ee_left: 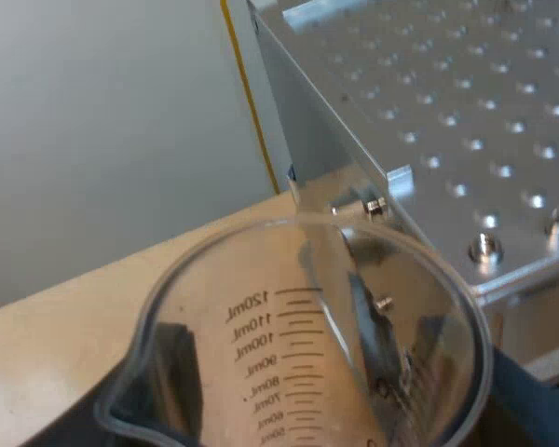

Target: Pour the beans into the coffee machine

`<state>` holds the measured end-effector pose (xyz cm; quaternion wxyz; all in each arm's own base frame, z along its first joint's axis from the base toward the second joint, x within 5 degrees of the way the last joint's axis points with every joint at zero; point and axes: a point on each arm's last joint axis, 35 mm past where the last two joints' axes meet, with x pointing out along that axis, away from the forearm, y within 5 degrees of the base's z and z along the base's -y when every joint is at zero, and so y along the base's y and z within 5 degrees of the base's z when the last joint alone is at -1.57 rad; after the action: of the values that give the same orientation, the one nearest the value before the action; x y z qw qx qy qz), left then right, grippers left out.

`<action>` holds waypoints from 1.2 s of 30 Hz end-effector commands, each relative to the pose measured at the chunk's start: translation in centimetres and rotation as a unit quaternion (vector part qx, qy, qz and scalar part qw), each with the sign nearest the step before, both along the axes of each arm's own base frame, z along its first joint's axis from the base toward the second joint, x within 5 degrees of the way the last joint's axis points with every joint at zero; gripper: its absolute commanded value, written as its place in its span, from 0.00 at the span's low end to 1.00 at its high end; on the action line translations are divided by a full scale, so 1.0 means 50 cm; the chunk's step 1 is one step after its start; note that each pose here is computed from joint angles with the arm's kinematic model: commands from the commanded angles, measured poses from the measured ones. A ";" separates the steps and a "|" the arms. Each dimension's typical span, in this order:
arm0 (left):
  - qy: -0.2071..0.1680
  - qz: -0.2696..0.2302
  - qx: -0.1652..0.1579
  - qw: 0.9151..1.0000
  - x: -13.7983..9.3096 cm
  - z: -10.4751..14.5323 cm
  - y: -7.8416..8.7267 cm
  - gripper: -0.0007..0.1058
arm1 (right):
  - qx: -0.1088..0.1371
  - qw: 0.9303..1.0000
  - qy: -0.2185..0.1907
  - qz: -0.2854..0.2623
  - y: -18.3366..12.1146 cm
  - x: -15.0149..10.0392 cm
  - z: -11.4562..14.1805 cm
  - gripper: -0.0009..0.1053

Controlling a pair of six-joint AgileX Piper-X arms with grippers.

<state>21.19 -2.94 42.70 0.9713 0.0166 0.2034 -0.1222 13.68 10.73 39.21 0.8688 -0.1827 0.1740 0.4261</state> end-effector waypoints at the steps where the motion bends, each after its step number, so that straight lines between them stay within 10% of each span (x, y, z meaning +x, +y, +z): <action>1: -0.016 0.008 -0.028 0.999 -0.006 -0.014 0.001 0.11 | -0.001 1.000 0.008 0.021 0.006 0.000 -0.025 0.59; 23: 0.028 -0.004 -0.103 0.994 0.008 -0.198 0.065 0.11 | 0.024 0.999 0.016 0.044 0.077 -0.022 -0.223 0.59; 36: -0.053 -0.009 -0.105 0.993 0.010 -0.294 0.066 0.11 | 0.024 1.000 -0.008 0.010 0.075 -0.017 -0.237 0.59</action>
<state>21.69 0.30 27.38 0.9733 -0.0758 0.1576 -0.1485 12.85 14.43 27.03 0.8670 -0.1695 0.1661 0.4382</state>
